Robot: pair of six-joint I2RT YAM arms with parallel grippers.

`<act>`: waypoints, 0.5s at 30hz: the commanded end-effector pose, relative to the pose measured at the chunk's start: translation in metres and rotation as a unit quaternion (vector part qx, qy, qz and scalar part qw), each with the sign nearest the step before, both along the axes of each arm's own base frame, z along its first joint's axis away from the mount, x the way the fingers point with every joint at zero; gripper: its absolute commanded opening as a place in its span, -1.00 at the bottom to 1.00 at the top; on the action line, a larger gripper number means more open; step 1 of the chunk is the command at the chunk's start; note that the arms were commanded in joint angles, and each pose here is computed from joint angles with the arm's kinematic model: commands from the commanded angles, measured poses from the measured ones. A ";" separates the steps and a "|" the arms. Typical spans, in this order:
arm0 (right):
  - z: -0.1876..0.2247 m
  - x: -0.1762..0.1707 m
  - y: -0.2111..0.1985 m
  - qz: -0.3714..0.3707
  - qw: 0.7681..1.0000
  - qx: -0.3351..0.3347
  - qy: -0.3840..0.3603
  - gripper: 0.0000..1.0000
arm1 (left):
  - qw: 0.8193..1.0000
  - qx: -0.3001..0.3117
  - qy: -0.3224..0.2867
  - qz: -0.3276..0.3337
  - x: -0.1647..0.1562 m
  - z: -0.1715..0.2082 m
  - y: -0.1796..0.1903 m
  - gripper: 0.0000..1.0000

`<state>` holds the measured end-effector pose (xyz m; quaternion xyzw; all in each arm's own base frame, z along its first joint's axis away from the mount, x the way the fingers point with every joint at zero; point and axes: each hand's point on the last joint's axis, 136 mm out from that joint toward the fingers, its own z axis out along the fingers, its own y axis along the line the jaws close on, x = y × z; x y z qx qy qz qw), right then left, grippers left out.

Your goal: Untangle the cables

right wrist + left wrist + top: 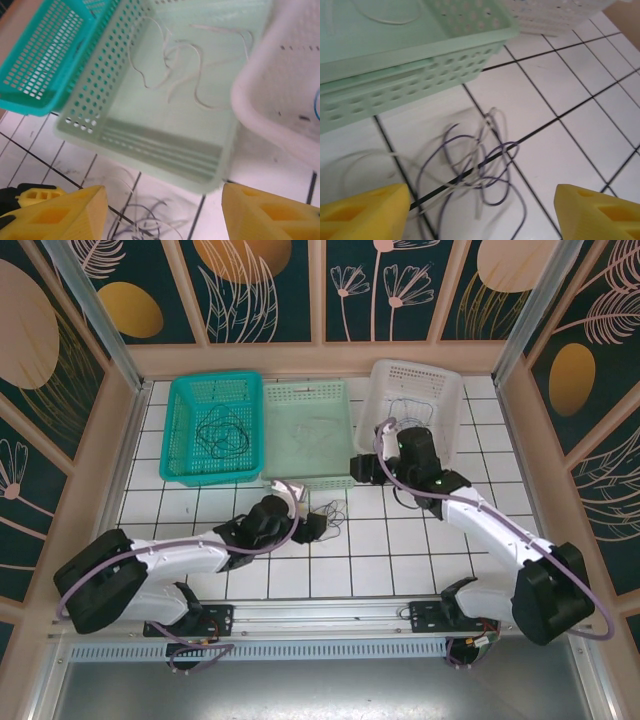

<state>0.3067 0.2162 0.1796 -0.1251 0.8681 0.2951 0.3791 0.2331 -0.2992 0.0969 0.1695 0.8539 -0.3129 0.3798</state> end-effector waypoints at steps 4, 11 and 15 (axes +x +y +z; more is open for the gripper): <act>0.000 -0.004 -0.018 -0.050 0.997 0.054 -0.004 0.24 | 0.999 -0.002 0.027 -0.045 -0.004 -0.007 -0.026 0.42; -0.003 -0.004 -0.017 -0.054 0.996 0.076 0.002 0.21 | 0.999 0.019 0.031 -0.019 0.008 -0.012 -0.027 0.32; -0.002 -0.005 -0.017 -0.055 0.995 0.082 0.002 0.21 | 0.999 0.019 0.042 -0.028 0.010 -0.018 -0.036 0.30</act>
